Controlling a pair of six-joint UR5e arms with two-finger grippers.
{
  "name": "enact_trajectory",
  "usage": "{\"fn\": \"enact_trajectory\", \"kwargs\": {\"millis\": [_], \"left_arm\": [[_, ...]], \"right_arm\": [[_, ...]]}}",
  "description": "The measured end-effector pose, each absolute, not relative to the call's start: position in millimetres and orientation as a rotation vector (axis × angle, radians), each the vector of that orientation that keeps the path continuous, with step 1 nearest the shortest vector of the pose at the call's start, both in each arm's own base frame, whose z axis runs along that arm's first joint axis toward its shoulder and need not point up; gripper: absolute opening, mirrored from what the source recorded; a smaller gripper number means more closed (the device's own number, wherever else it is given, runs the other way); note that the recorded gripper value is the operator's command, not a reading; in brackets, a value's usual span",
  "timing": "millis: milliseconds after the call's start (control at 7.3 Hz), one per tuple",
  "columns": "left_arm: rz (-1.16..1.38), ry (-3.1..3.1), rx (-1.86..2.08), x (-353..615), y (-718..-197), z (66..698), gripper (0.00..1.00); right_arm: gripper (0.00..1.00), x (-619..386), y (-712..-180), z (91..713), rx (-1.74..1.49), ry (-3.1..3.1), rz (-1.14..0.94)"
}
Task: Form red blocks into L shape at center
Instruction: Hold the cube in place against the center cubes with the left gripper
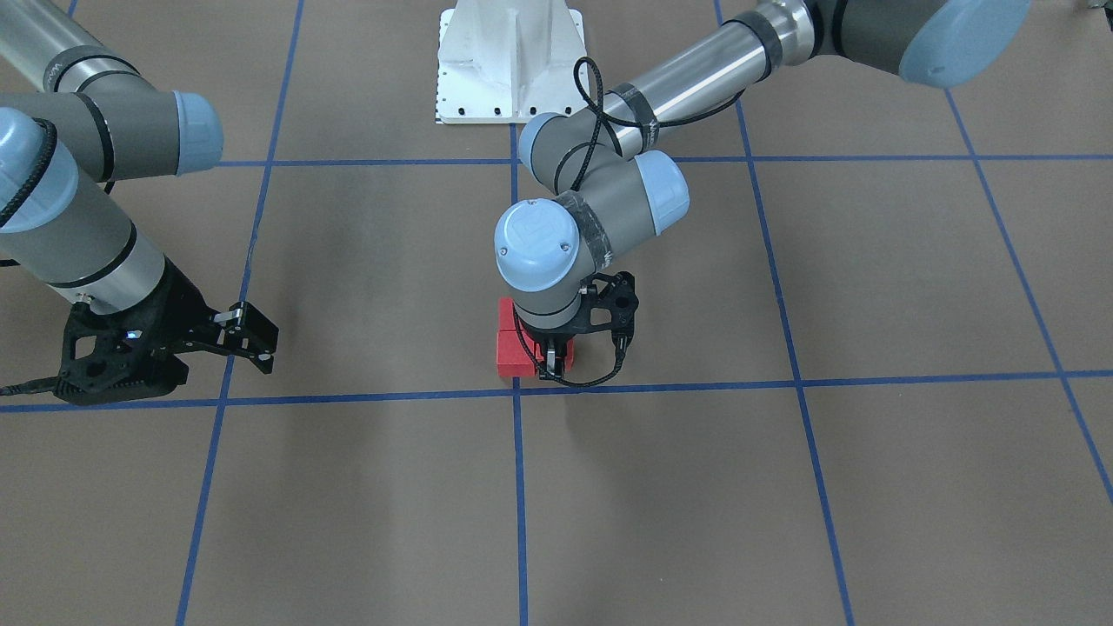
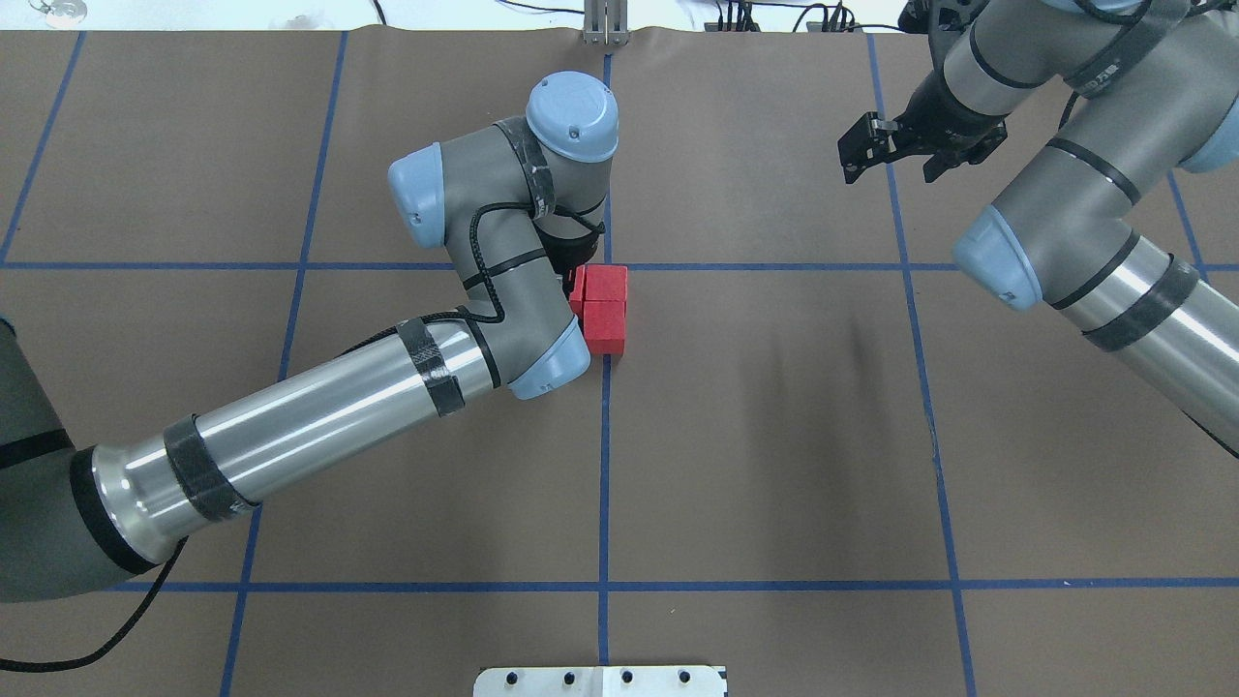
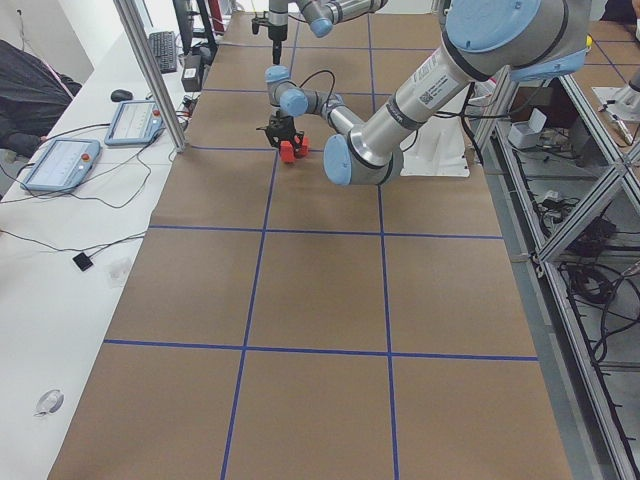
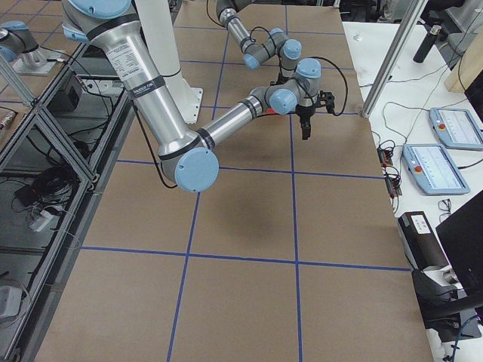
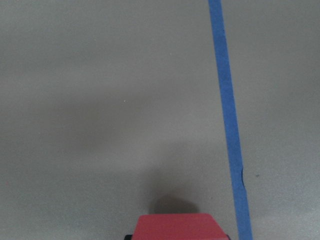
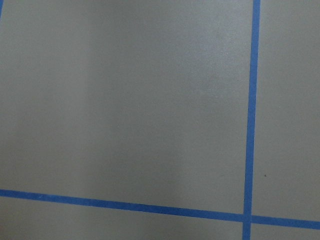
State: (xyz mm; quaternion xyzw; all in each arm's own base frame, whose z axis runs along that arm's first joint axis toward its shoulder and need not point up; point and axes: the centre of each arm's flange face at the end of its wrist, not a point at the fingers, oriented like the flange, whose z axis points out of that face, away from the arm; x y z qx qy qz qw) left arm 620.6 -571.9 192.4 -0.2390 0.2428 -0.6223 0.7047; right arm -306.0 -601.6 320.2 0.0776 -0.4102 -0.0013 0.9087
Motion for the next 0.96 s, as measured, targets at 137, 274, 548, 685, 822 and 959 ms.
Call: {"fn": "enact_trajectory", "kwargs": {"millis": [137, 274, 548, 685, 822, 959], "left_arm": [[-1.383, 0.540, -0.531, 621.0, -571.4, 192.4, 0.00], [-1.384, 0.540, -0.532, 621.2, -571.2, 192.3, 0.00], [-1.384, 0.539, -0.532, 621.0, -571.4, 192.4, 0.00], [-1.386, 0.539, -0.531, 620.5, -572.0, 192.5, 0.00], [-1.386, 0.539, -0.531, 620.1, -572.4, 192.5, 0.00], [-1.387, 0.541, -0.531, 619.7, -572.9, 192.3, 0.00]], "right_arm": [[0.99, -306.5, -601.0, 321.6, 0.158, -0.845, -0.003], [0.99, -306.3, -600.8, 322.7, 0.157, -0.844, -0.002], [0.99, -305.5, -601.1, 323.4, 0.157, -0.843, -0.001], [0.99, -305.2, -601.2, 323.5, 0.157, -0.843, 0.000], [0.99, -305.2, -601.3, 323.7, 0.157, -0.842, 0.000], [0.99, -305.3, -601.4, 324.0, 0.157, -0.842, 0.000]]}}
